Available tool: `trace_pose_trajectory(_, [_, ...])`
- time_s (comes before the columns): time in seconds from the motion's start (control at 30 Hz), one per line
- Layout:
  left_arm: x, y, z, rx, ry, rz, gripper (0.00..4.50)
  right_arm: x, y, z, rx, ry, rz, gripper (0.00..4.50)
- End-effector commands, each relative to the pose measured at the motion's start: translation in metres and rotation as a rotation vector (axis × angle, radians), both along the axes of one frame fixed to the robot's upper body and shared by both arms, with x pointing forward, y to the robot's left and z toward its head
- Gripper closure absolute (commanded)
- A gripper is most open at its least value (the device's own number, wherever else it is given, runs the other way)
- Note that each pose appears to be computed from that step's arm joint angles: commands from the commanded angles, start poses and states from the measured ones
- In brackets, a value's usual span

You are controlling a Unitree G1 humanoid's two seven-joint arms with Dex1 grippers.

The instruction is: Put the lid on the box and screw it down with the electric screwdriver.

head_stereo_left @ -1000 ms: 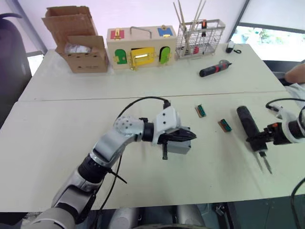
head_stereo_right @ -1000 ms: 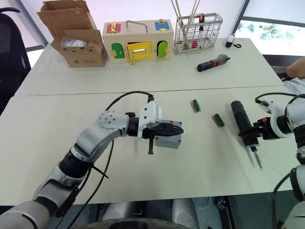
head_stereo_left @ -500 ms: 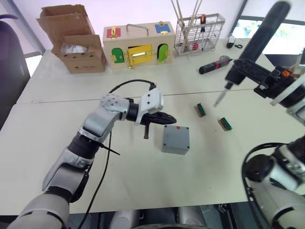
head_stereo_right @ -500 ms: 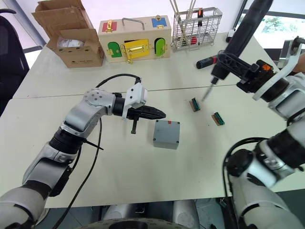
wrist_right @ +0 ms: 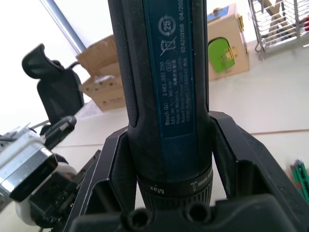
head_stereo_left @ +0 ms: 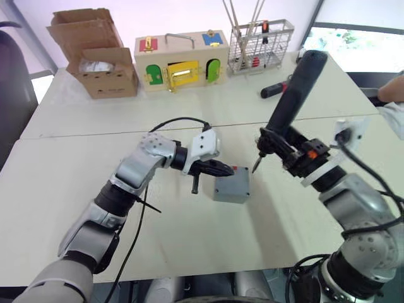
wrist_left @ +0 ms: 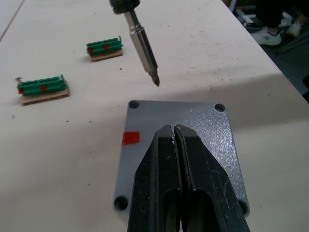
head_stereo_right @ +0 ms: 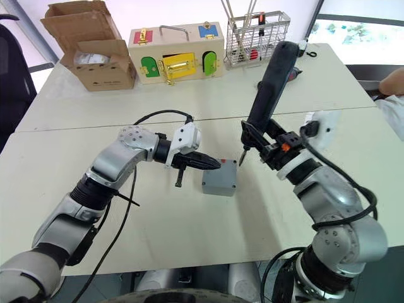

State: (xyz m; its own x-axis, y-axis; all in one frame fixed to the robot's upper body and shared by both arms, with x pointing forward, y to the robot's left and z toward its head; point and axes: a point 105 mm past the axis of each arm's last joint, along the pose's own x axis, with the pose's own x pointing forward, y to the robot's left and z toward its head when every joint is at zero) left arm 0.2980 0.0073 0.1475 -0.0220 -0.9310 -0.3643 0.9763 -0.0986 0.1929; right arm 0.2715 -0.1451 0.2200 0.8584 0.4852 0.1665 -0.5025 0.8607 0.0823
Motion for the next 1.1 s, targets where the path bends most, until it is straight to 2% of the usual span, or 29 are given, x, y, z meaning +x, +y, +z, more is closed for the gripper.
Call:
trace_pose_trajectory(0.03, [-0.004,0.001,-0.01,0.038,-0.007,-0.012,4.5,-0.006,0.012,0.013,-0.04,-0.13,0.016,2.68])
trace_pose_trajectory(0.4, [-0.006,0.003,-0.015,0.051,-0.008,-0.003,4.5,-0.003,0.024,0.006,-0.043,-0.15,0.03,2.68])
trace_pose_trajectory(0.77, [-0.007,0.006,-0.018,0.062,-0.011,-0.008,4.5,0.0,0.018,0.002,-0.068,-0.144,0.014,2.68])
trace_pose_trajectory(1.1, [-0.007,0.004,-0.018,0.065,-0.017,-0.01,4.5,-0.001,0.028,-0.026,-0.137,-0.074,0.067,2.68])
